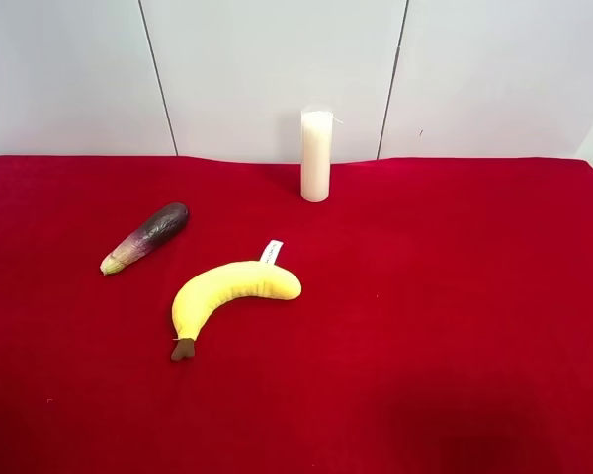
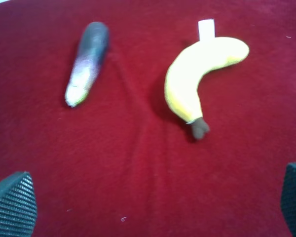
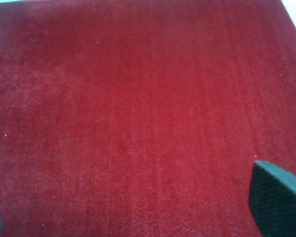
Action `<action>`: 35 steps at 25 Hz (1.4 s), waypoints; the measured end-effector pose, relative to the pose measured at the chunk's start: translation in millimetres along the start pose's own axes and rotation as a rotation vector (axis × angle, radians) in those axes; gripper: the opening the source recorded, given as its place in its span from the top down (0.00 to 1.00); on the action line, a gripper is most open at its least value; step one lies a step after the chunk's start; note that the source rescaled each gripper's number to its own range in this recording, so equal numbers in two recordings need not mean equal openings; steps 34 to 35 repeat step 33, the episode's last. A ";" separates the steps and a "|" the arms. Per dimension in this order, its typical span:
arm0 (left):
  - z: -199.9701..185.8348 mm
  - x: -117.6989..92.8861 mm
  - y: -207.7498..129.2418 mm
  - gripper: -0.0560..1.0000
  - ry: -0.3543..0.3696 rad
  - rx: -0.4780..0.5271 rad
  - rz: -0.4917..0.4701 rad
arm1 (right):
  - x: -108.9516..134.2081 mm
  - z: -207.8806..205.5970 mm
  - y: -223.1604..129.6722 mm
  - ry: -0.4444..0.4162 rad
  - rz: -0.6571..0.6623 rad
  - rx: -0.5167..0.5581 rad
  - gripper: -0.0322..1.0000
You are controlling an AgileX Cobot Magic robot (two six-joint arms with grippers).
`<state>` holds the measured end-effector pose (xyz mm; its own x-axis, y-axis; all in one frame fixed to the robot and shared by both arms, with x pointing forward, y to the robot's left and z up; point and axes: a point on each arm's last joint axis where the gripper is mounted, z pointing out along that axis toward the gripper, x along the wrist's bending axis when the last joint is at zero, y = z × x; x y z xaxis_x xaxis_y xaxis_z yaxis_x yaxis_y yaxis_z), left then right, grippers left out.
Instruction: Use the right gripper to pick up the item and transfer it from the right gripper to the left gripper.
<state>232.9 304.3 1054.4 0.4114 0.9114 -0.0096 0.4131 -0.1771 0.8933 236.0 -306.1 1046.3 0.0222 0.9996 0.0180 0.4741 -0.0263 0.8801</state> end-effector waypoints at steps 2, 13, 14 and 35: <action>-0.1 -0.6 0.0 0.00 0.073 -0.001 -0.037 | 0.1 -0.2 -0.1 -0.032 0.017 -0.001 0.00; 0.1 -3.3 0.0 0.00 0.410 -0.004 -0.206 | 0.3 -0.6 -0.3 -0.101 0.055 -0.002 0.00; 0.1 -3.3 0.0 0.00 0.414 -0.004 -0.208 | 0.3 -0.6 -0.3 -0.101 0.055 -0.002 0.00; 0.1 -3.4 0.0 0.00 0.417 -0.004 -0.210 | 0.3 -0.6 -0.3 -0.101 0.055 -0.002 0.00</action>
